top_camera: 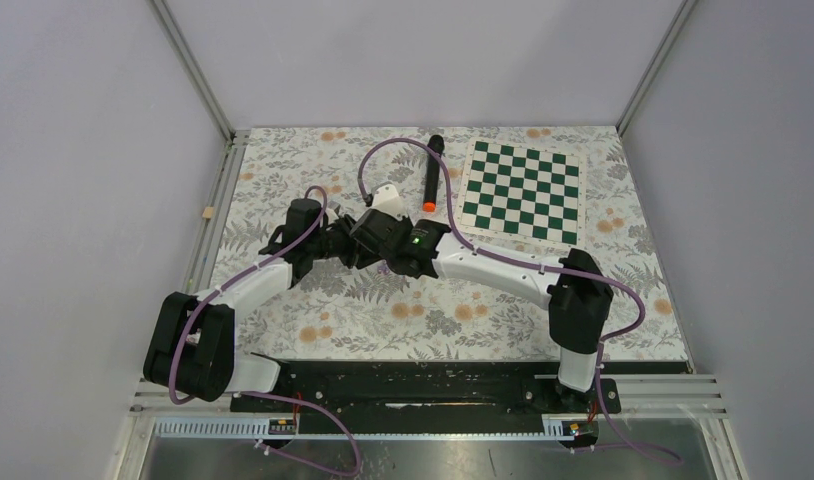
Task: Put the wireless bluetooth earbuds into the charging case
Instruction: Insert the left earbud into the left side groove of the charging case.
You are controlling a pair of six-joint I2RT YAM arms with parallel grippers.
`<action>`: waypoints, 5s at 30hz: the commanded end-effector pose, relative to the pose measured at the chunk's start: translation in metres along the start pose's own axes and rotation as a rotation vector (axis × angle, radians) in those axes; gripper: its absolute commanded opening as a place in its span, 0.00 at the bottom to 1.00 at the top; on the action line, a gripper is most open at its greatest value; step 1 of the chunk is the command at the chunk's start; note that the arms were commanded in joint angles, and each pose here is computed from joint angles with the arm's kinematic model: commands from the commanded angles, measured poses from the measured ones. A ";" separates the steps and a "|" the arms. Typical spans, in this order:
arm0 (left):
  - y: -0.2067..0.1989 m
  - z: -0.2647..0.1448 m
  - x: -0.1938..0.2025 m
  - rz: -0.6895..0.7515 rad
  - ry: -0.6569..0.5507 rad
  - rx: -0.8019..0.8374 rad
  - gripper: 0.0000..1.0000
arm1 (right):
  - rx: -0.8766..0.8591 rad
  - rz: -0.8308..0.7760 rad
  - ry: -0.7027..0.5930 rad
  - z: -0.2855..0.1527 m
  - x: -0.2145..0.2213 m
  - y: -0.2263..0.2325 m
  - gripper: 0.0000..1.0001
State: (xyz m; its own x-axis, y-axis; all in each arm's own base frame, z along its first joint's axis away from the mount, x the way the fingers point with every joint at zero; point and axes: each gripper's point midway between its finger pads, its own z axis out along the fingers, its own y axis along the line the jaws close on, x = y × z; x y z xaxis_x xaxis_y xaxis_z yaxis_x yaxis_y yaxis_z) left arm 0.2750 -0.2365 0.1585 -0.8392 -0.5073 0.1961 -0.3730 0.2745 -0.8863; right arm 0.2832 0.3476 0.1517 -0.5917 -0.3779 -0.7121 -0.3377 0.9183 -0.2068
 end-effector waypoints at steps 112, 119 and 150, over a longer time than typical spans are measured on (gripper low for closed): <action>-0.059 0.010 0.013 0.339 0.205 0.407 0.00 | 0.045 0.049 -0.011 -0.034 -0.011 -0.006 0.10; -0.058 0.011 0.012 0.347 0.209 0.401 0.00 | 0.039 0.046 -0.012 -0.034 -0.013 -0.004 0.11; -0.057 0.002 0.032 0.379 0.428 0.356 0.00 | -0.224 -0.261 -0.237 -0.050 0.010 -0.012 0.00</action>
State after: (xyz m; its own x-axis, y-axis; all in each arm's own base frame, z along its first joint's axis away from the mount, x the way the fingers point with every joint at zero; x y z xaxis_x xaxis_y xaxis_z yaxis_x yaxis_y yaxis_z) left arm 0.2661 -0.2683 0.1856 -0.9963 -0.0613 0.0595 -0.0639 0.0728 -0.9953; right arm 0.2597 0.3130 0.1850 -0.3777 -0.4737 -0.7956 -0.4862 0.8327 -0.2649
